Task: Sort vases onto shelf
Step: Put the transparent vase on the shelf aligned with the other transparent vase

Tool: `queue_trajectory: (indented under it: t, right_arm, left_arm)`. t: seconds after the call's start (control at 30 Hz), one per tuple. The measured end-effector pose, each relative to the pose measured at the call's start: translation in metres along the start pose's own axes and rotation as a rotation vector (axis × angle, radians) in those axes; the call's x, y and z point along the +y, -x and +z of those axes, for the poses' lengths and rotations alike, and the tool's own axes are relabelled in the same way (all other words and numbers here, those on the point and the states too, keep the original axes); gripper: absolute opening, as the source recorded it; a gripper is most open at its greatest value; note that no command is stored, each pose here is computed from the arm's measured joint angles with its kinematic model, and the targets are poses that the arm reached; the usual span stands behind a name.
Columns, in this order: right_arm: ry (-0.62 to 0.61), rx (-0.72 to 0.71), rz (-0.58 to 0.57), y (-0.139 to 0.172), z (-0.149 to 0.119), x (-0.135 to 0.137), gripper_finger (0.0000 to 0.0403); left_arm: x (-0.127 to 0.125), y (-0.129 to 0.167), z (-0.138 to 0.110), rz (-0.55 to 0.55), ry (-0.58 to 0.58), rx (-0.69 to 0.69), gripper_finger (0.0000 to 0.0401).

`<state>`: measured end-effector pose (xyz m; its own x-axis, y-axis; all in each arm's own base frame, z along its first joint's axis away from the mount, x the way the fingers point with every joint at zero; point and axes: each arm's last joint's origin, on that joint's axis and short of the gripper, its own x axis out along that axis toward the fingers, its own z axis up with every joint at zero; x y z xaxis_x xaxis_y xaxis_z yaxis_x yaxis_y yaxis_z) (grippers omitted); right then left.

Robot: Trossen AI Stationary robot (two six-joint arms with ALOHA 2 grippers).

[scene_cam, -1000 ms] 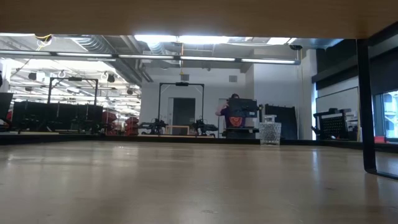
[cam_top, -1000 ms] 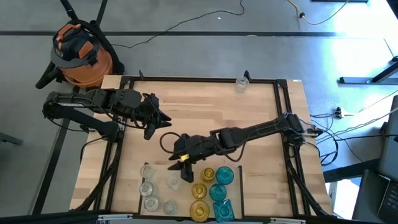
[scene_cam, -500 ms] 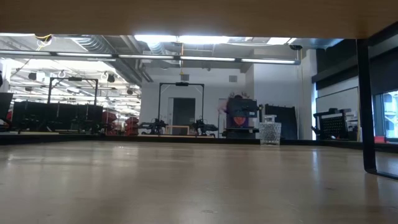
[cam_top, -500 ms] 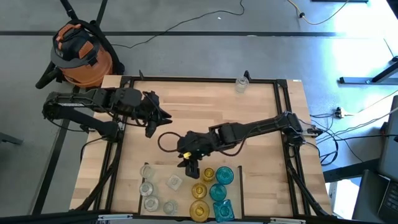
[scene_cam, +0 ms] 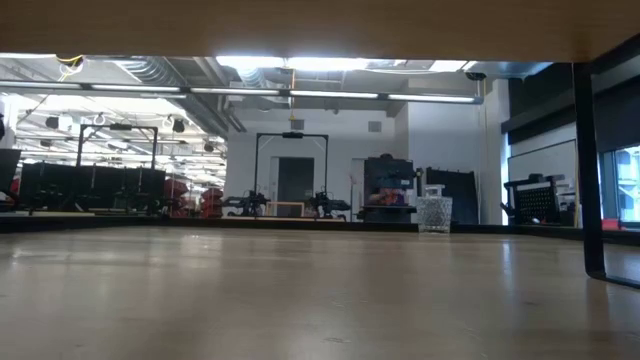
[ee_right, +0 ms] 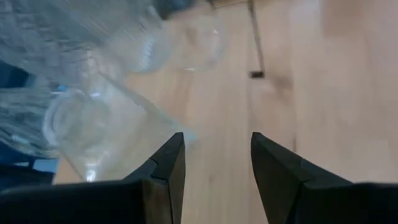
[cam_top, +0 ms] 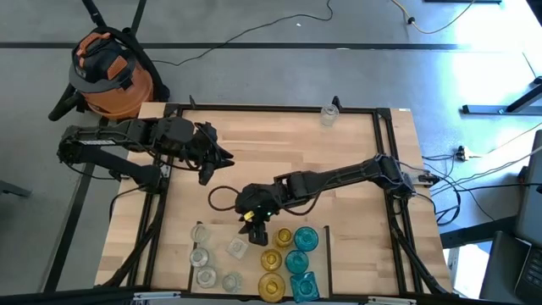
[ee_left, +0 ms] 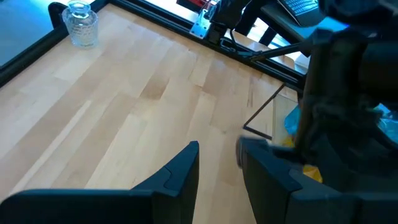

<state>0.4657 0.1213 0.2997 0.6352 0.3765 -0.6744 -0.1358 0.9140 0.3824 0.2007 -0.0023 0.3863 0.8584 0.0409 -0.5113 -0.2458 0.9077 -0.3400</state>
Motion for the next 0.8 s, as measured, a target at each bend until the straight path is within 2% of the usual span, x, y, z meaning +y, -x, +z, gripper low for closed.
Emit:
queue_trajectory:
  t: [0.8]
  right_arm:
    - [0.060, -0.051, 0.127, -0.014, 0.005, 0.002, 0.0142]
  left_arm:
    - [0.009, 0.000, -0.001, 0.052, 0.010, 0.033, 0.0112]
